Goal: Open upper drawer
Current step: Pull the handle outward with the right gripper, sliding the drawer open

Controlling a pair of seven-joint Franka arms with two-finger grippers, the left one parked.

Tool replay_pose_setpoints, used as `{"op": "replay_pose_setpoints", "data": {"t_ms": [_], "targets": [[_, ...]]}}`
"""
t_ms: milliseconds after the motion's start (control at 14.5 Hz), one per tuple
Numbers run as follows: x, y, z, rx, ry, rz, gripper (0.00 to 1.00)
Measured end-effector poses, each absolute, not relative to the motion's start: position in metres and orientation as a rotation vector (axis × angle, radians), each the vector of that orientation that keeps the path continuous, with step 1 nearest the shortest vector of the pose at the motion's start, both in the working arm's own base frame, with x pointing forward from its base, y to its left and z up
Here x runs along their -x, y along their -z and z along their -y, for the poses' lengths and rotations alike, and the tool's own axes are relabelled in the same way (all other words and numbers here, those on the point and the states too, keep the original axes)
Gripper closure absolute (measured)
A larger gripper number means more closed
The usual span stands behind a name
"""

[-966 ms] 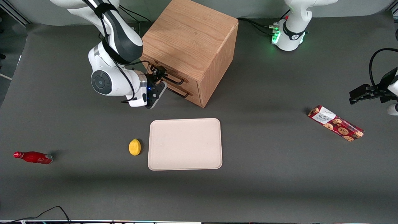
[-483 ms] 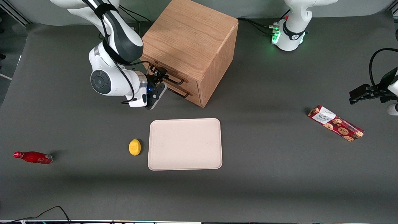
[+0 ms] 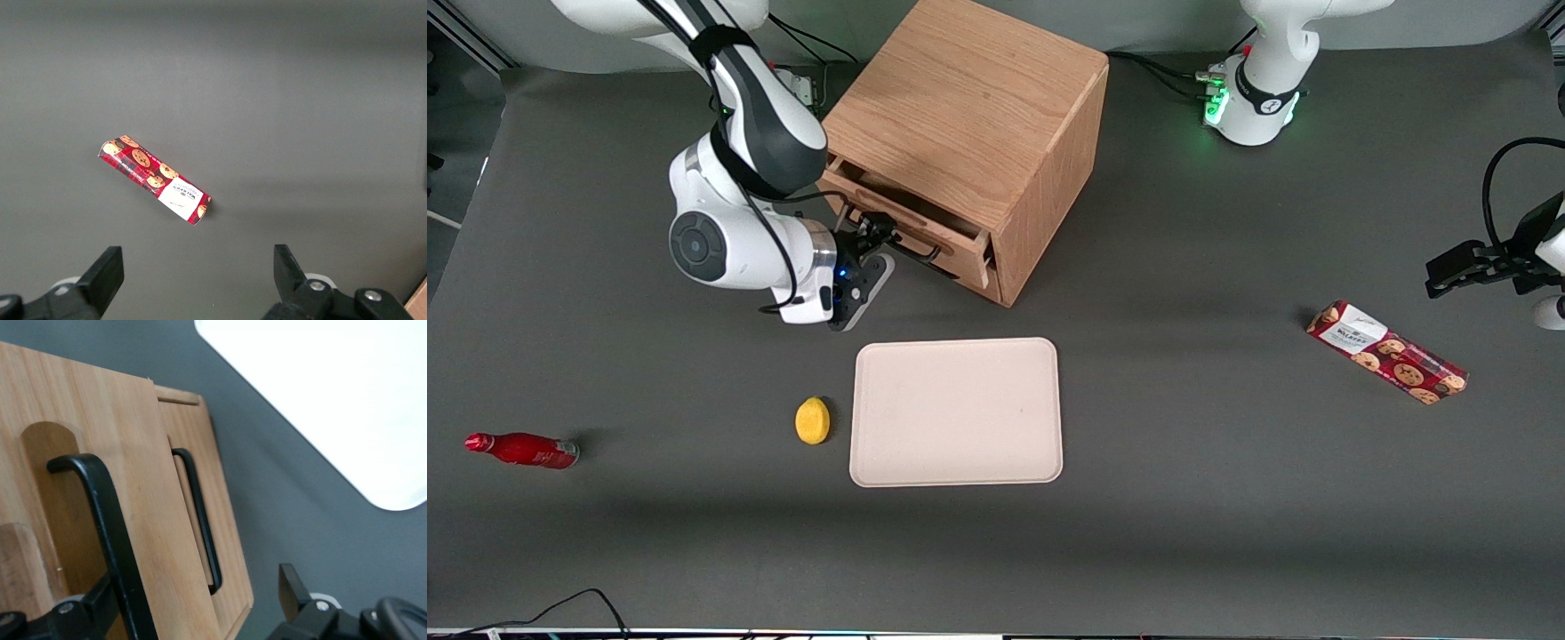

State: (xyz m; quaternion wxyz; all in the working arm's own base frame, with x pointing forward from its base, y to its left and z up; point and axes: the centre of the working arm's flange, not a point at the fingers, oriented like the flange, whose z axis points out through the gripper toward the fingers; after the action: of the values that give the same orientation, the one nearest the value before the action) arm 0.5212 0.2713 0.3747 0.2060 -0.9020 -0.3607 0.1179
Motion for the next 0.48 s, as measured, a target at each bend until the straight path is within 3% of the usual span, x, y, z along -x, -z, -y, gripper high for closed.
{"op": "replay_pose_setpoints", "data": {"t_ms": [483], "targets": [[-0.561,-0.377,-0.237,2.572,-0.266,0.945,0.0]]}}
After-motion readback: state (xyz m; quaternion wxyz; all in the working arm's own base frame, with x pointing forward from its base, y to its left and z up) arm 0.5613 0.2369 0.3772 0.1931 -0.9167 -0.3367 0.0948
